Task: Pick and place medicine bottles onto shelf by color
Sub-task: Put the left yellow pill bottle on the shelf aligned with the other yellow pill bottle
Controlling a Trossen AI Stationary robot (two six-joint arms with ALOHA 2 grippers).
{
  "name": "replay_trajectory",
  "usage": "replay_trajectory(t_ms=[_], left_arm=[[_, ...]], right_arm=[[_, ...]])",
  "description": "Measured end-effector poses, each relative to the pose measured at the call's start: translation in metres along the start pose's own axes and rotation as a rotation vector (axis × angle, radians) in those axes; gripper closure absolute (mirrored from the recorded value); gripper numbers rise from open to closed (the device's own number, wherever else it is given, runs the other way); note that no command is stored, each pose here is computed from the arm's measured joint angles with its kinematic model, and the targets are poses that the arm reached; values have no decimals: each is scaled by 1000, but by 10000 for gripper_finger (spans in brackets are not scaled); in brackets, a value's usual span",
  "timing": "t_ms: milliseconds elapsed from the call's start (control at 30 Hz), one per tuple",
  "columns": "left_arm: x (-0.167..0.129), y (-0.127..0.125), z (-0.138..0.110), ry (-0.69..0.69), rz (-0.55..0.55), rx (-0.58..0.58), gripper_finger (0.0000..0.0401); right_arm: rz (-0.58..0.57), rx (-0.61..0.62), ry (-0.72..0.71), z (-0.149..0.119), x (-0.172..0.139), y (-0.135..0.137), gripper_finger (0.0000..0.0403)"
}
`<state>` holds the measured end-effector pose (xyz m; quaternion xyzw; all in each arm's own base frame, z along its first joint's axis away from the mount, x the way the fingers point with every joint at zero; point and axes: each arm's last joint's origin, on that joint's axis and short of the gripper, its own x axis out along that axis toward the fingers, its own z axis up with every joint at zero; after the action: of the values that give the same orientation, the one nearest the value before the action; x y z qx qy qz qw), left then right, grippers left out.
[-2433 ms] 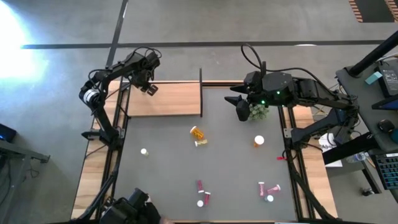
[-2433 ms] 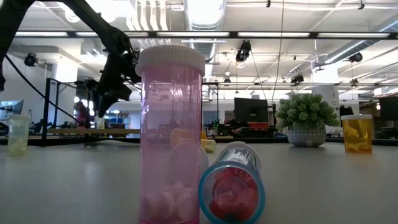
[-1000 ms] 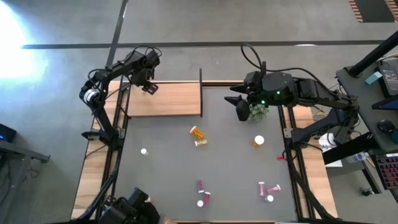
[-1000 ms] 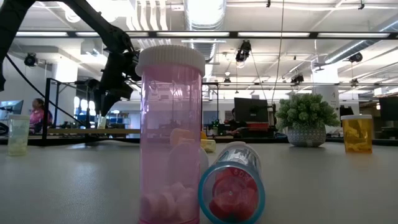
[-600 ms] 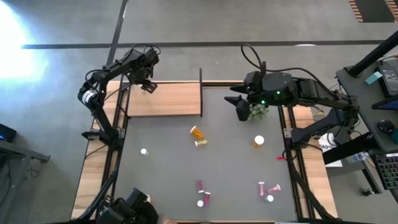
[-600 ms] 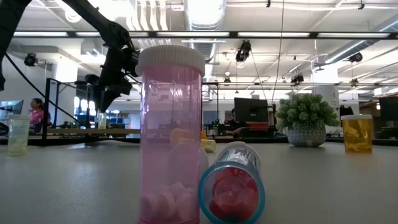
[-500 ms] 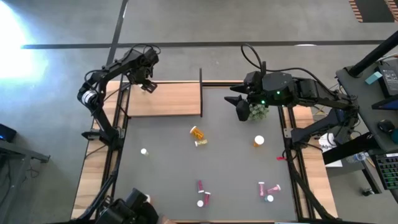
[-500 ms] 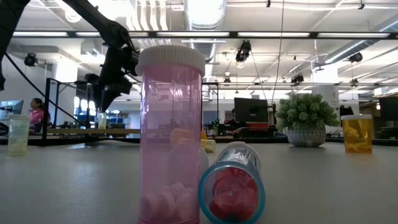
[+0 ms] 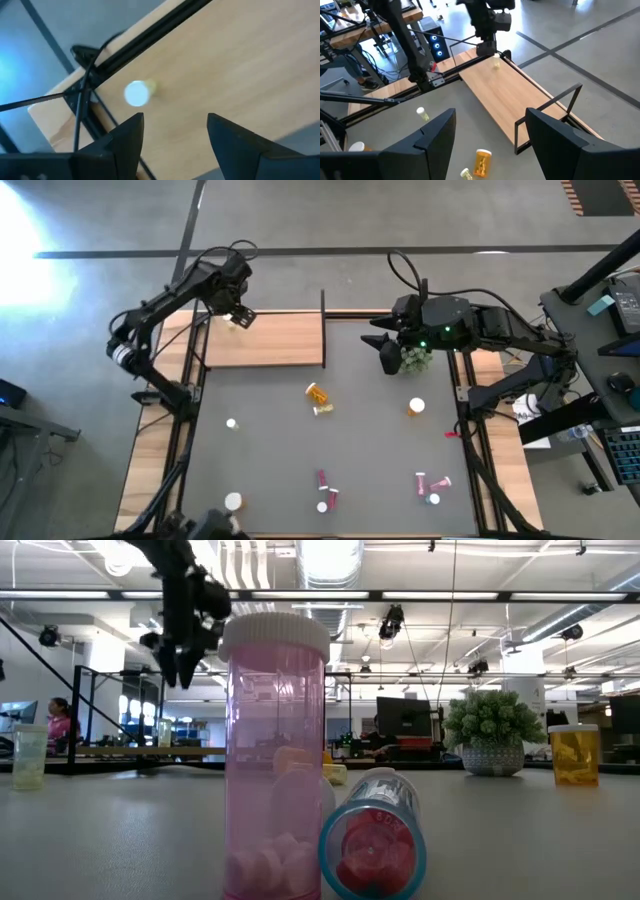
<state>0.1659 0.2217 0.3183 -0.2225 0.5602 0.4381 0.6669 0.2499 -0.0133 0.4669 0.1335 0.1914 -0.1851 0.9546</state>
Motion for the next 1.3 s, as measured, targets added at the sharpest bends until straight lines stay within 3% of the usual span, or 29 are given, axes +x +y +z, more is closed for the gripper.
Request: replay_trajectory(t_ms=[267,533,733,1000,1300], left_arm=[[-52,-41,-50,-174,-52,59,199],[-59,-80,-94,-183,-151,77,199],[-54,-115,-120,-112,-176,128,199],[-44,-148,-150,94,-160,93,199],[-36,-179,-175,268,-117,-75,199]], right_arm=[[0,0,0,0,0,0,174],[0,0,0,0,0,0,174],[0,0,0,0,0,0,174],[0,0,0,0,0,0,174],[0,0,0,0,0,0,174]])
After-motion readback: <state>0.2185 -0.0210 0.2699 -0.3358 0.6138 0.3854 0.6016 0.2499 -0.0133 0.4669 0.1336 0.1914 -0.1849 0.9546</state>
